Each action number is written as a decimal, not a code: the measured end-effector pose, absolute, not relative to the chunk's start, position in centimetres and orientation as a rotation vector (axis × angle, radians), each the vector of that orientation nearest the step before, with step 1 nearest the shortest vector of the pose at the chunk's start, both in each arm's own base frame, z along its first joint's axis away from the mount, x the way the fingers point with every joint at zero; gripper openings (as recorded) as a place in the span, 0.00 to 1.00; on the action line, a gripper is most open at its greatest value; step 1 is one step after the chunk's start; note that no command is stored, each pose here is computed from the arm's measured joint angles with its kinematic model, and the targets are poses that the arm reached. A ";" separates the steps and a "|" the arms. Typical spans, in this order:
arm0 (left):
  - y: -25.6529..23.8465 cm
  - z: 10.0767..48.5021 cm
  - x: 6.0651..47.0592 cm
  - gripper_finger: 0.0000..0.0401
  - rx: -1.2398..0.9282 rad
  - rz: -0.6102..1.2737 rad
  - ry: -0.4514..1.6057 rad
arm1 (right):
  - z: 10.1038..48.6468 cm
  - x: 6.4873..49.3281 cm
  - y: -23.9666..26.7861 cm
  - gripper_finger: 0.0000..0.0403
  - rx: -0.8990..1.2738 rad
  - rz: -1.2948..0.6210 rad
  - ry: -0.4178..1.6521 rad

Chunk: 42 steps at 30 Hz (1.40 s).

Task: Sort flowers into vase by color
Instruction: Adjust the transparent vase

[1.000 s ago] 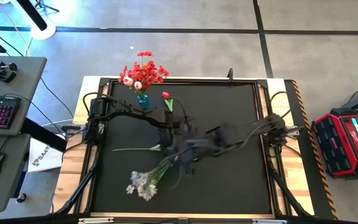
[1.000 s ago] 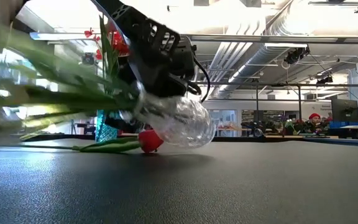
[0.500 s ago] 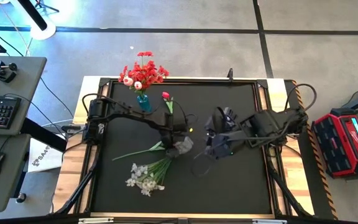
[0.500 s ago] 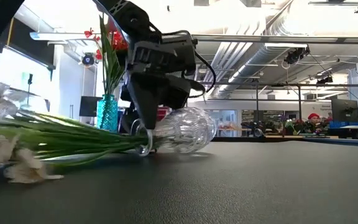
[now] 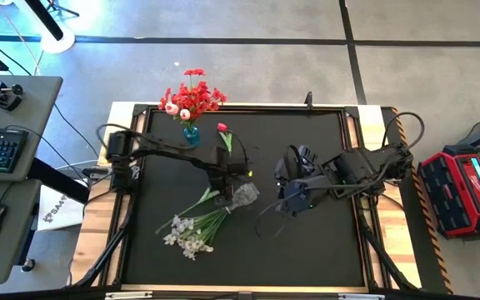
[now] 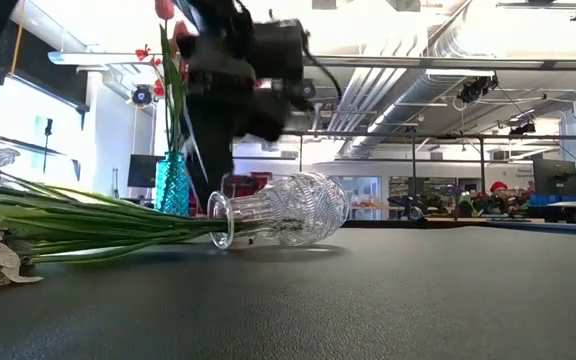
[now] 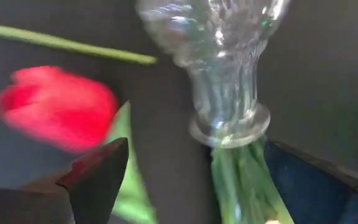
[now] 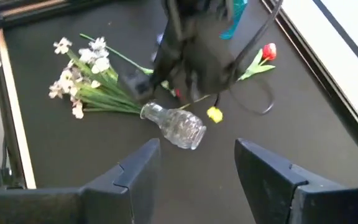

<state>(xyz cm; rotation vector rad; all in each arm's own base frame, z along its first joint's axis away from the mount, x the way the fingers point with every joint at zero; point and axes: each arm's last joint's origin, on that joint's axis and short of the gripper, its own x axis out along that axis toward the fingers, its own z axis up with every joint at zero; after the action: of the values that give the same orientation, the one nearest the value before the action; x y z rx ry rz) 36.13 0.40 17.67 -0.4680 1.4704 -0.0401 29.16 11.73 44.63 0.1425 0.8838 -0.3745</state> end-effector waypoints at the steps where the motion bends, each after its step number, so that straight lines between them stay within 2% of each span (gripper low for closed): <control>1: 0.5 18.7 35.8 0.91 -0.440 -0.013 1.454 | 44.6 29.2 11.7 0.49 0.142 -0.367 0.890; 8: 0.2 27.2 32.1 0.91 -0.288 0.106 1.194 | 43.8 30.3 10.7 0.49 0.074 -0.309 0.960; 13: -1.7 32.6 28.4 0.91 -0.184 0.192 0.981 | 41.0 31.9 9.8 0.49 -0.008 -0.249 1.092; 16: -3.2 34.4 26.6 0.91 -0.143 0.196 0.901 | 38.5 33.3 9.2 0.49 -0.045 -0.171 1.148; 20: -4.9 35.0 25.0 0.91 -0.111 0.160 0.910 | 35.0 35.9 8.7 0.49 -0.026 -0.009 1.111; 25: -5.9 35.1 22.5 0.89 -0.226 0.222 1.001 | 31.2 38.3 7.6 0.49 -0.034 0.100 0.996; 29: -6.9 36.2 20.3 0.86 -0.215 0.254 0.939 | 28.4 39.6 6.8 0.49 -0.116 0.161 0.923; 34: -7.7 36.8 18.7 0.85 -0.171 0.230 0.901 | 25.1 40.9 6.6 0.49 -0.245 0.233 0.975; 42: -8.8 35.8 18.6 0.85 -0.130 0.128 1.047 | 22.2 44.2 7.3 0.49 -0.344 0.309 1.004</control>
<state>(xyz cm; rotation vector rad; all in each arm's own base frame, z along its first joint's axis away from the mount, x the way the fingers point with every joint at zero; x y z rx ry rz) 18.56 -8.79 35.84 -0.1305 1.0470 0.1282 44.17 7.27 22.20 -0.3443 1.0044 0.3090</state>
